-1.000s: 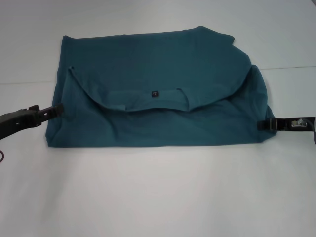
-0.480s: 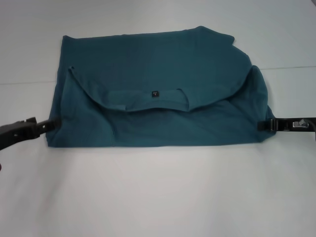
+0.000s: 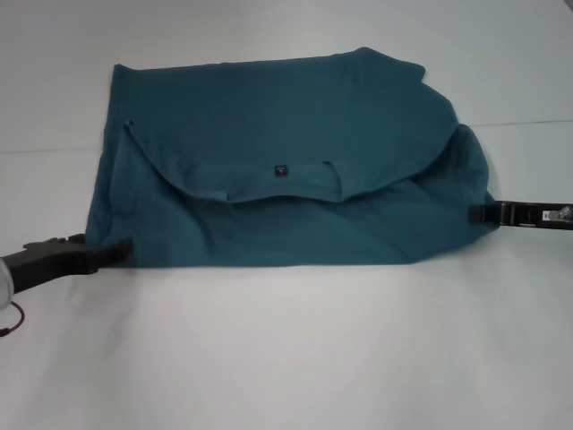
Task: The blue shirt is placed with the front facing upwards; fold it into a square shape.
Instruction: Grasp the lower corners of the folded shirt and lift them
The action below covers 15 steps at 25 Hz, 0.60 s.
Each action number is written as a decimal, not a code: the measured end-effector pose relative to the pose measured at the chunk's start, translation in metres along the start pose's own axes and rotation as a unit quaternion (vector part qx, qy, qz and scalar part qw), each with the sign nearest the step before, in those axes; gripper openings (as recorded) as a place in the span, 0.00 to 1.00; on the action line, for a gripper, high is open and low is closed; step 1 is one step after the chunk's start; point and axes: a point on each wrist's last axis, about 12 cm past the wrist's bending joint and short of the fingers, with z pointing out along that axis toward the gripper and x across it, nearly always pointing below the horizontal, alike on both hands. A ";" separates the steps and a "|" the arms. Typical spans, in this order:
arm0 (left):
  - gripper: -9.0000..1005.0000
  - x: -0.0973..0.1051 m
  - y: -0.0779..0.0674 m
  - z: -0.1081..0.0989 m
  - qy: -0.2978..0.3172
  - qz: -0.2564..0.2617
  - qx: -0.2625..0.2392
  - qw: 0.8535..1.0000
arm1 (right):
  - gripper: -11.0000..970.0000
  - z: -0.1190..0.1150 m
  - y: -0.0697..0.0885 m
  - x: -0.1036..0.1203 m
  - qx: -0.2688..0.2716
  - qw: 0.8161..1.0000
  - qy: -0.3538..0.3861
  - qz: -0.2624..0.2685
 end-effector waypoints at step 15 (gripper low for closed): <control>0.87 0.001 -0.009 0.018 0.027 0.038 -0.017 0.999 | 0.04 0.001 0.001 0.001 0.000 1.000 -0.002 0.002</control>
